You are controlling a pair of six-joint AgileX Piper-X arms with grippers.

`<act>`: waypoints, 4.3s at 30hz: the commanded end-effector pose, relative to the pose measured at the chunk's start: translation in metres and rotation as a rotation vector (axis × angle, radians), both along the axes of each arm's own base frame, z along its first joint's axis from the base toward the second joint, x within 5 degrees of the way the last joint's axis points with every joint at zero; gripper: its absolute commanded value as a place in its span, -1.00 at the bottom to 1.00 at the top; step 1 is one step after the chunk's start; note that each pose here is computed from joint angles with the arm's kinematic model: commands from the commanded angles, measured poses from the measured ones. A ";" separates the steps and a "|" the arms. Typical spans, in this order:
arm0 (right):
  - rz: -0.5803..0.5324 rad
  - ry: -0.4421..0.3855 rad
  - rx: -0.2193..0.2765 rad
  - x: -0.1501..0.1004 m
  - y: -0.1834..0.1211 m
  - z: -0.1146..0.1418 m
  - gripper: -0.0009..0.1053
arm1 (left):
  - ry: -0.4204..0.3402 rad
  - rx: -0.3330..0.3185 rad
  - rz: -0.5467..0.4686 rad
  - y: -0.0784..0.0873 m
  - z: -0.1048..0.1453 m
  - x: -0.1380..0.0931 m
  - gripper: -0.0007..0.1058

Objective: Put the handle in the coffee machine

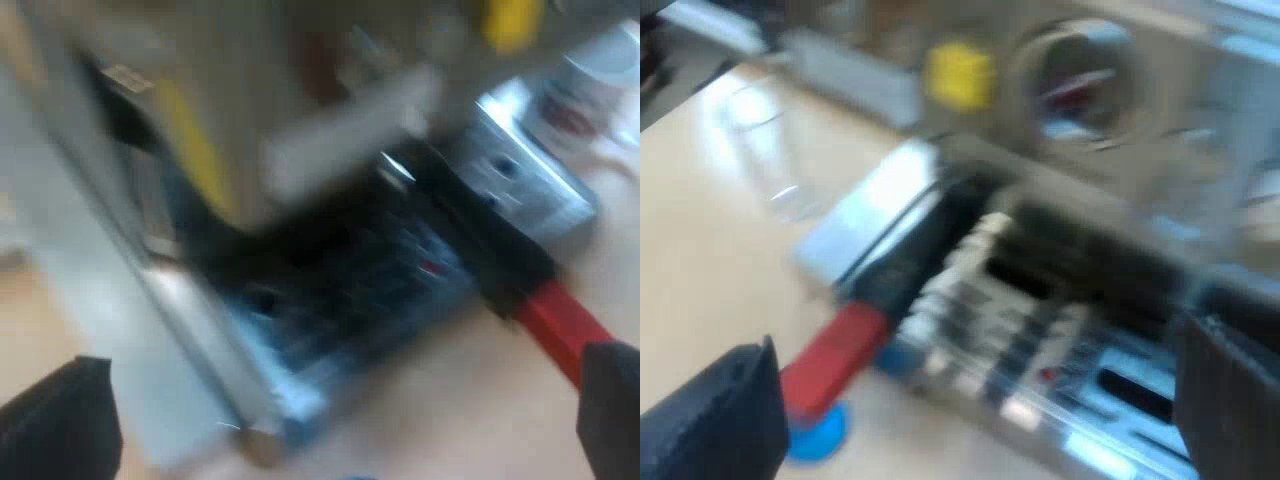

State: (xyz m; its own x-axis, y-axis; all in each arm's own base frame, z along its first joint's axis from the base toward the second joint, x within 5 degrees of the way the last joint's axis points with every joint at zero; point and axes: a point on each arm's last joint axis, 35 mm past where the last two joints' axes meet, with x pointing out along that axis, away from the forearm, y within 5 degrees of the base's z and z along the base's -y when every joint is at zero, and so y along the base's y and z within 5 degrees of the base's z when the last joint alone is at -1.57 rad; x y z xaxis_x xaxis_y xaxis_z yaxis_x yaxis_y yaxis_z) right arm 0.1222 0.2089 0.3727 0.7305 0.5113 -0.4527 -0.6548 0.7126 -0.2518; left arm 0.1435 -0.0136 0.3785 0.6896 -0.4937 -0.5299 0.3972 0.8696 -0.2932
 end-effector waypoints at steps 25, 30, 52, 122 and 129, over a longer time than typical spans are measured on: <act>-0.738 0.096 0.075 0.017 -0.221 0.025 0.53 | -0.230 0.131 0.256 0.017 0.073 -0.049 0.80; -0.742 0.038 0.076 -0.012 -0.220 0.017 0.53 | -0.291 0.162 0.243 0.013 0.067 -0.073 0.80; -0.724 -0.174 0.121 -0.117 -0.209 -0.036 0.53 | -0.087 0.149 0.230 -0.003 -0.018 -0.162 0.80; -0.629 0.060 -0.017 -0.070 -0.212 -0.135 0.53 | -0.239 0.198 0.343 0.009 -0.089 -0.112 0.25; -0.630 0.059 -0.015 -0.070 -0.212 -0.135 0.53 | -0.239 0.198 0.347 0.009 -0.090 -0.112 0.25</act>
State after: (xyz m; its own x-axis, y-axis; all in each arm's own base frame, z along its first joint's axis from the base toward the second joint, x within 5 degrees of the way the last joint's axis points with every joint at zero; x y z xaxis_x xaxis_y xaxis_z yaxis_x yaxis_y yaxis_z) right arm 0.0518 -0.0028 0.2370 0.8648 -0.0219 -0.5016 -0.1164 0.9631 -0.2426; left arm 0.0301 -0.0043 0.2867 0.9055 -0.1215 -0.4066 0.1148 0.9925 -0.0409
